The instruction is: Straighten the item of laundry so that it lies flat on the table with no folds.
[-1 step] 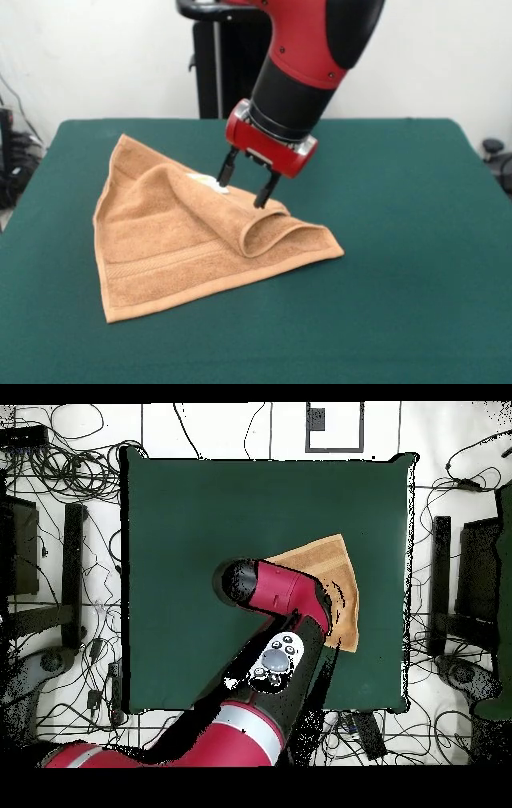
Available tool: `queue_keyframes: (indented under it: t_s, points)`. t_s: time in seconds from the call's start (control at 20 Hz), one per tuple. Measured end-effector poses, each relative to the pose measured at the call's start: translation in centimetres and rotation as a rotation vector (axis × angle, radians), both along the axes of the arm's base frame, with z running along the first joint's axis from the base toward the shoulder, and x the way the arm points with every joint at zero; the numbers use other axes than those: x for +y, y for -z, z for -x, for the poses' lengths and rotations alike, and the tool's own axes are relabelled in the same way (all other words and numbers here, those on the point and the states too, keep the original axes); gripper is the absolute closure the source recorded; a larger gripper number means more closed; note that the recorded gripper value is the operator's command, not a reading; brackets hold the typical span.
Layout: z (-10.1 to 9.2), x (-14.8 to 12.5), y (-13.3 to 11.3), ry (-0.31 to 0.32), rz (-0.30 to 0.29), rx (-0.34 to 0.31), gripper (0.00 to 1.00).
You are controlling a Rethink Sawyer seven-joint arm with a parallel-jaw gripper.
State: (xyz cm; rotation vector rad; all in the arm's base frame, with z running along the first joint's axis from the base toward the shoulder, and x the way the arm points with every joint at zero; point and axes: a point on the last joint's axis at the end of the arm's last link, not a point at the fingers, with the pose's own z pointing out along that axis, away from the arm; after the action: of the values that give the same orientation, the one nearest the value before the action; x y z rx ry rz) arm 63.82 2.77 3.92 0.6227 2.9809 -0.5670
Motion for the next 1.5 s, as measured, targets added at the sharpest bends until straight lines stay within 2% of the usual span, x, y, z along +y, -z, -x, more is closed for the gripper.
queue_keyframes:
  t_s: [0.55, 0.9, 1.1, 1.5]
  points:
    - [-2.1, 0.3, -4.4, 0.01, -0.018, -0.081, 0.0]
    - [-2.9, -0.1, -5.5, 0.007, -0.009, -0.103, 0.0]
    - [-3.3, -0.1, -5.4, 0.001, -0.004, -0.108, 0.0]
    - [-3.9, 0.2, -2.3, -0.019, 0.005, -0.081, 0.0]
